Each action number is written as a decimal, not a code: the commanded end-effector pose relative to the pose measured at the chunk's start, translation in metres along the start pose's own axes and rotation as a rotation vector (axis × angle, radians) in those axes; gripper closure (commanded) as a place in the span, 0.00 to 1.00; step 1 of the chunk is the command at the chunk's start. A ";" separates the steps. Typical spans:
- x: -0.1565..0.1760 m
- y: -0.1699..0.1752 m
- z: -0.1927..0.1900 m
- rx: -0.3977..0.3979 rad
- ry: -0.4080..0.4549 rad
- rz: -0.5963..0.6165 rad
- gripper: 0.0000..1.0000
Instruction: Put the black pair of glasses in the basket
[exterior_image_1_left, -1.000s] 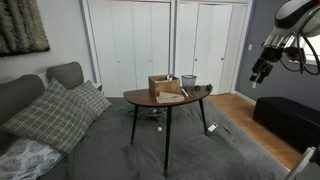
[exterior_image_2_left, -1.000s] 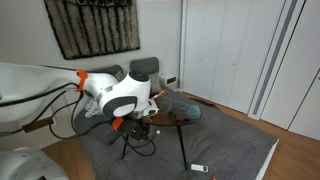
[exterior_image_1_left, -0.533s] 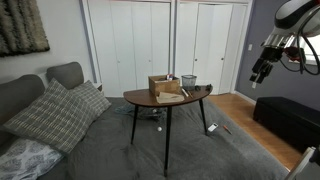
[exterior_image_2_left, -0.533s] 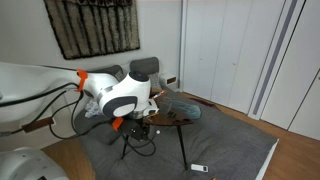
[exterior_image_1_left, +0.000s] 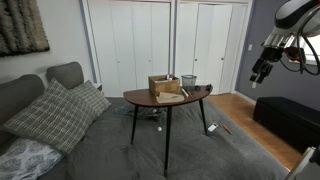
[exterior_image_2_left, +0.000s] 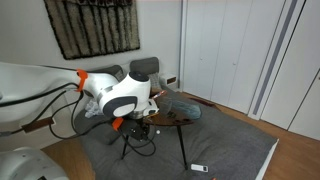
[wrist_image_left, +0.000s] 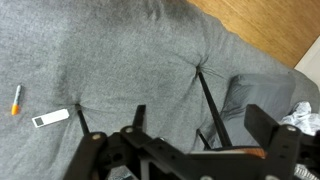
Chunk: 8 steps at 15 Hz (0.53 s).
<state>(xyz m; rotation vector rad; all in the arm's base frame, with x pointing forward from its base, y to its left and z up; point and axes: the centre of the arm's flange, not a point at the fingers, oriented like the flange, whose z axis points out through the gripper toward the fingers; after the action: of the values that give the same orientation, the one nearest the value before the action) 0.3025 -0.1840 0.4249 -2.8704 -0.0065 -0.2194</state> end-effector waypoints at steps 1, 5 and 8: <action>0.008 0.001 -0.003 -0.023 0.009 0.014 0.00; 0.059 0.010 -0.025 -0.071 0.041 0.084 0.00; 0.105 0.026 -0.044 -0.105 0.056 0.218 0.00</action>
<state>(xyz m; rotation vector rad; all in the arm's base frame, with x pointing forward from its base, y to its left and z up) 0.3462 -0.1989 0.4575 -2.9315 0.1547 -0.2932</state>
